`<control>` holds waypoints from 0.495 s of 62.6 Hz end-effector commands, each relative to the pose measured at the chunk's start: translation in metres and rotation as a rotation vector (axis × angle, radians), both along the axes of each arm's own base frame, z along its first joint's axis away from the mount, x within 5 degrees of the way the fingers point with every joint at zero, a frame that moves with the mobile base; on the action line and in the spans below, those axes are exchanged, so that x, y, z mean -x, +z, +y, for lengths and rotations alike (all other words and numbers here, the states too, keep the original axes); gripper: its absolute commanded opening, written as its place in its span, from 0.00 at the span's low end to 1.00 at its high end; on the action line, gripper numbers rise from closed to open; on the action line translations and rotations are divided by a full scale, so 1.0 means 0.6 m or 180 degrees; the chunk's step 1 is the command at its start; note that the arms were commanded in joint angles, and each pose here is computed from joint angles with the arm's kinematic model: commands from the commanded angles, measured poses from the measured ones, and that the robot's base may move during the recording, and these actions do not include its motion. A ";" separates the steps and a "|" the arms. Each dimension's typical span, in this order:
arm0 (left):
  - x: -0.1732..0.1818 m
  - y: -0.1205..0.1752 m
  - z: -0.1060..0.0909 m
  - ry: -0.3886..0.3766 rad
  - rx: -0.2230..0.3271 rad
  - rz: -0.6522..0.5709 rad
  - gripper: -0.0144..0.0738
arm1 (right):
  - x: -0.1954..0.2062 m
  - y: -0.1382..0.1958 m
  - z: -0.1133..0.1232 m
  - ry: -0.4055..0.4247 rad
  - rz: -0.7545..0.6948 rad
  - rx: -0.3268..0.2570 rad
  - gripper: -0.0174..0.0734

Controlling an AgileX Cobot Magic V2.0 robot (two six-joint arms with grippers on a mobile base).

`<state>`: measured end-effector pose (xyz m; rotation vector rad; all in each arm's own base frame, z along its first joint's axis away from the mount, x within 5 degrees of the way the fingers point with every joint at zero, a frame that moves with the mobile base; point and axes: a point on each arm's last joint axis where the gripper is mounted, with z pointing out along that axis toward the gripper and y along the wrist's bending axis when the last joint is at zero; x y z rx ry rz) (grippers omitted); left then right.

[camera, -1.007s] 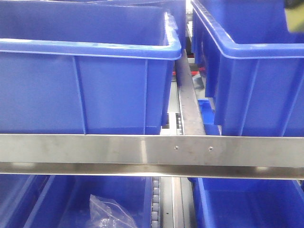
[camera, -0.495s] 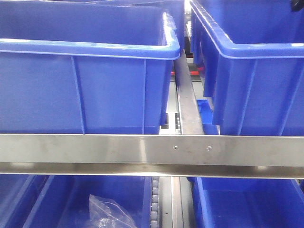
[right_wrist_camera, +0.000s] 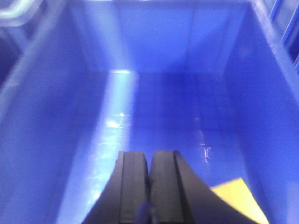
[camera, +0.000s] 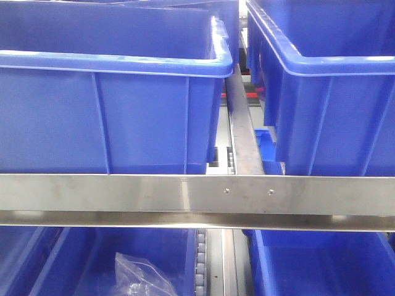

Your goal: Place yellow foam block on left shelf second layer

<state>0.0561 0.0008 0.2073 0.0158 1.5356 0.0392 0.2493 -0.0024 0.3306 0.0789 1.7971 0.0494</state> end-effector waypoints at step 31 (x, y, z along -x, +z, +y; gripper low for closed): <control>0.002 0.001 0.000 0.0004 0.0025 -0.0250 0.30 | 0.251 -0.124 0.002 -0.0012 -0.1161 0.0048 0.25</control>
